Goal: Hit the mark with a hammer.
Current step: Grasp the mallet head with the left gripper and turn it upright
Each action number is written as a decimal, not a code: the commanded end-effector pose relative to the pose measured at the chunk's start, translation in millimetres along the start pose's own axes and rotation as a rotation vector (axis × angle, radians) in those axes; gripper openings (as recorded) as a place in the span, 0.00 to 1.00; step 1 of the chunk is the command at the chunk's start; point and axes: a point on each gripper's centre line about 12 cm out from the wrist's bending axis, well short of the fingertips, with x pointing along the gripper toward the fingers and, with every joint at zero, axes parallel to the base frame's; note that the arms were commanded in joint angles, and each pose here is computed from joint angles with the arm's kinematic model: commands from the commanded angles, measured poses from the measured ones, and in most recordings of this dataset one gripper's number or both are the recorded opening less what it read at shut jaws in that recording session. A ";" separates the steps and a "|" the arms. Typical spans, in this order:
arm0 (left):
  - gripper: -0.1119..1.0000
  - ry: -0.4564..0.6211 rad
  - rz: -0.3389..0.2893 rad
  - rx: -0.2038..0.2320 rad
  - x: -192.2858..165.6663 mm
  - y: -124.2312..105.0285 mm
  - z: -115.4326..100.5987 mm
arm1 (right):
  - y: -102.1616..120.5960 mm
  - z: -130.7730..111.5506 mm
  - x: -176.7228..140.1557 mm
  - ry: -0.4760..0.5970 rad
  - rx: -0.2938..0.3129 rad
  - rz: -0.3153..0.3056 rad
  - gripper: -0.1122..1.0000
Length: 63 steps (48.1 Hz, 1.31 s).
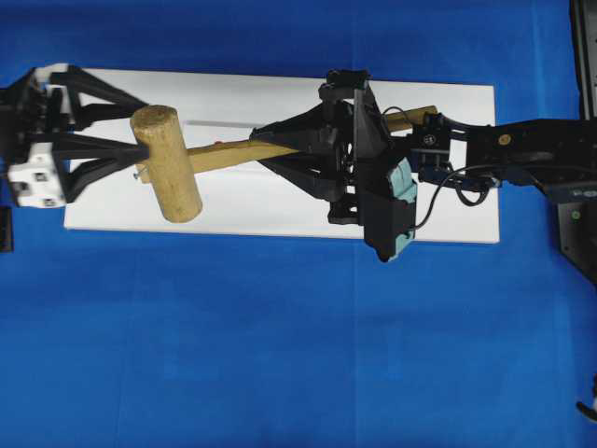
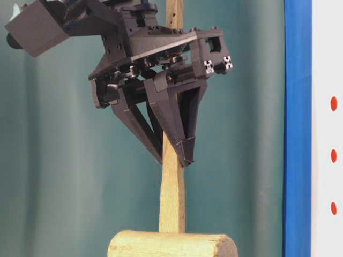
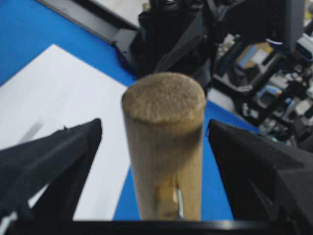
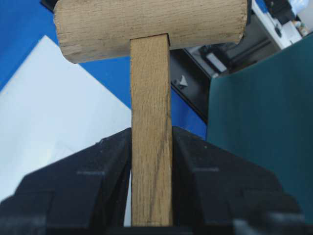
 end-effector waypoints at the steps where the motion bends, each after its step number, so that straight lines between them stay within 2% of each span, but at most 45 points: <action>1: 0.94 -0.022 -0.014 0.006 12.2 -5.2 8.3 | -14.8 15.7 -5.3 -0.049 0.015 -0.049 0.19; 14: 0.94 -0.026 0.009 0.006 27.3 -0.2 11.4 | -14.4 15.0 -5.4 -0.046 0.018 -0.048 0.19; 22: 0.91 -0.028 0.012 -0.011 27.7 0.9 11.4 | -15.1 15.4 -5.3 -0.047 0.022 -0.051 0.19; 26: 0.81 -0.019 0.015 -0.024 27.7 0.9 10.2 | -14.7 14.9 -5.5 -0.045 0.023 -0.051 0.19; 31: 0.55 -0.026 0.011 -0.025 26.4 0.5 11.1 | -15.6 15.7 -5.1 -0.046 0.028 -0.054 0.19; 32: 0.52 -0.027 0.011 -0.025 26.1 0.3 11.5 | -15.6 15.7 -5.1 -0.046 0.028 -0.054 0.19; 48: 0.53 -0.026 0.011 -0.013 25.3 0.1 11.5 | -19.3 14.5 -4.6 -0.036 0.069 -0.070 0.19; 56: 0.53 -0.036 0.005 -0.010 22.5 -1.3 14.1 | -24.2 11.2 -3.5 -0.012 0.118 -0.081 0.19; 63: 0.53 -0.043 0.001 -0.010 19.4 -2.1 15.3 | -25.1 8.0 -3.3 0.006 0.134 -0.078 0.20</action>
